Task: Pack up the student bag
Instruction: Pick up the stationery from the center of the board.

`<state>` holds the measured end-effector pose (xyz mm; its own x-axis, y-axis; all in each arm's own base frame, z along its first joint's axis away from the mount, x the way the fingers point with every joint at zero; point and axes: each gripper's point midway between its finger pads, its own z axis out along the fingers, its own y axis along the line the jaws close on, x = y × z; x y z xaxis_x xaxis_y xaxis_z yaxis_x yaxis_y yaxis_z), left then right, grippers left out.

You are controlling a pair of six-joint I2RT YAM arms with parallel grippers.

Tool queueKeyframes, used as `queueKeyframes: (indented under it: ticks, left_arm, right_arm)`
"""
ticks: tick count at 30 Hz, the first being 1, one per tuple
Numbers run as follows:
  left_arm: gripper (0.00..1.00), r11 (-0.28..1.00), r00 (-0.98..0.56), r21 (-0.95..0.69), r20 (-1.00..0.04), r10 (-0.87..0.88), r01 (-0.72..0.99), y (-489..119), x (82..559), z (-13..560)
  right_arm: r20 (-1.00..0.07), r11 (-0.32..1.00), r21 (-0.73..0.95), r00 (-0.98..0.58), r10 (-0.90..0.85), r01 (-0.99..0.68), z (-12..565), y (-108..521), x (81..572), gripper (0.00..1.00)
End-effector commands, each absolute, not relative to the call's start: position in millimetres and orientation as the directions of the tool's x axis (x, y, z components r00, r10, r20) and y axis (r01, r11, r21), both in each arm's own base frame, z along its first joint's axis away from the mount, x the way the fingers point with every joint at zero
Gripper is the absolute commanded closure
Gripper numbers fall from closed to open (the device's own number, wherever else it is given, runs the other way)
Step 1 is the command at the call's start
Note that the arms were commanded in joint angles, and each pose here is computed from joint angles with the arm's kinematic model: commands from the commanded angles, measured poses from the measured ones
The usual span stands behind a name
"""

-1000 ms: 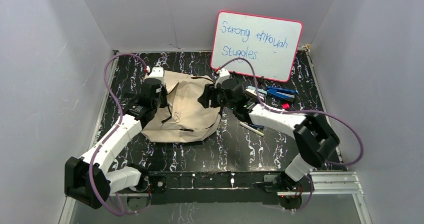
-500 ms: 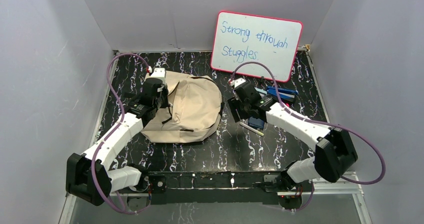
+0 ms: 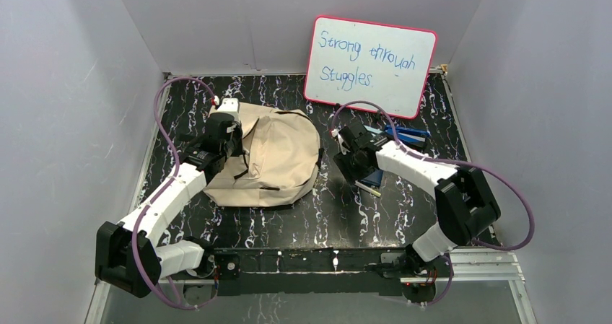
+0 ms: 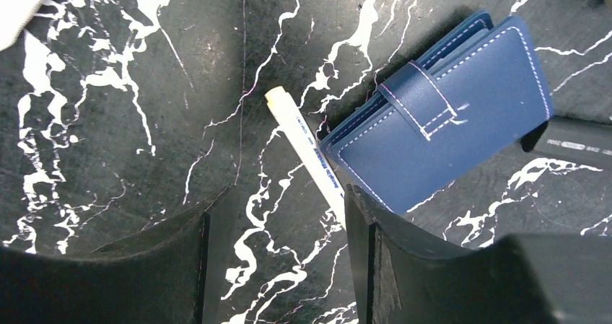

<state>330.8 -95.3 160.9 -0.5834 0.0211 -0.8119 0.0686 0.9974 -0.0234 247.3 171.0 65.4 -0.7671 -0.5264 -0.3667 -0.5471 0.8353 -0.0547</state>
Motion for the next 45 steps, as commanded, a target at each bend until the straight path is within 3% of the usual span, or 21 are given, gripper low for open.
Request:
queueKeyframes:
  ticks: [1, 10, 25, 35, 45]
  left_arm:
    - [1.0, 0.996, -0.556, -0.039, -0.831, 0.013, 0.081, -98, 335, 176]
    - [1.0, 0.995, -0.565, -0.039, -0.825, 0.017, 0.087, -99, 335, 172]
    - [1.0, 0.995, -0.573, -0.039, -0.819, 0.021, 0.093, -101, 336, 169]
    - [1.0, 0.994, -0.578, -0.041, -0.816, 0.024, 0.099, -102, 336, 168]
    - [1.0, 0.994, -0.58, -0.039, -0.814, 0.027, 0.101, -102, 336, 167]
  right_arm:
    - [-0.35, 0.802, -0.039, -0.744, -0.569, -0.596, 56, 172, 252, 0.37]
    - [-0.328, 0.793, -0.009, -0.747, -0.578, -0.609, 38, 171, 260, 0.39]
    - [-0.261, 0.786, 0.036, -0.765, -0.588, -0.617, 20, 169, 248, 0.6]
    - [-0.277, 0.781, 0.082, -0.767, -0.579, -0.619, 34, 174, 240, 0.57]
    - [-0.204, 0.795, -0.029, -0.775, -0.598, -0.605, 25, 152, 245, 0.58]
